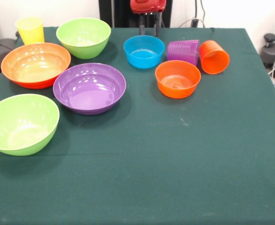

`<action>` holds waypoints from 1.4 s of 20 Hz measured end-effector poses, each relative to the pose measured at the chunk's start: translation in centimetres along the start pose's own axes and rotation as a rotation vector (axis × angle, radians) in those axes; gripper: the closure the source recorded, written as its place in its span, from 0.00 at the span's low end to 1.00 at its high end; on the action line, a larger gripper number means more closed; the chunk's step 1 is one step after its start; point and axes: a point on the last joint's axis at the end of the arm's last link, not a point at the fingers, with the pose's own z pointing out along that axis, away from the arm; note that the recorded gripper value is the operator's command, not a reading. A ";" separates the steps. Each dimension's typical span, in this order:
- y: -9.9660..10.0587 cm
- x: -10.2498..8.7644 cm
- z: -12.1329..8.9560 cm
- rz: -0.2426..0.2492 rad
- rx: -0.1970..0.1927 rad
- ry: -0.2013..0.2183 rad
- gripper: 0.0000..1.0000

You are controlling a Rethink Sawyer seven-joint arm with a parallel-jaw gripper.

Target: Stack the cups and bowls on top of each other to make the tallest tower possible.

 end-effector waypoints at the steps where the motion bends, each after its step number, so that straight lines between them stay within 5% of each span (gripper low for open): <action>1: 0.1 0.2 0.0 0.002 0.002 0.007 0.00; 21: 1.8 3.5 -0.3 0.022 -0.010 0.171 0.00; 28: 2.5 4.2 -0.4 0.043 -0.027 0.187 0.00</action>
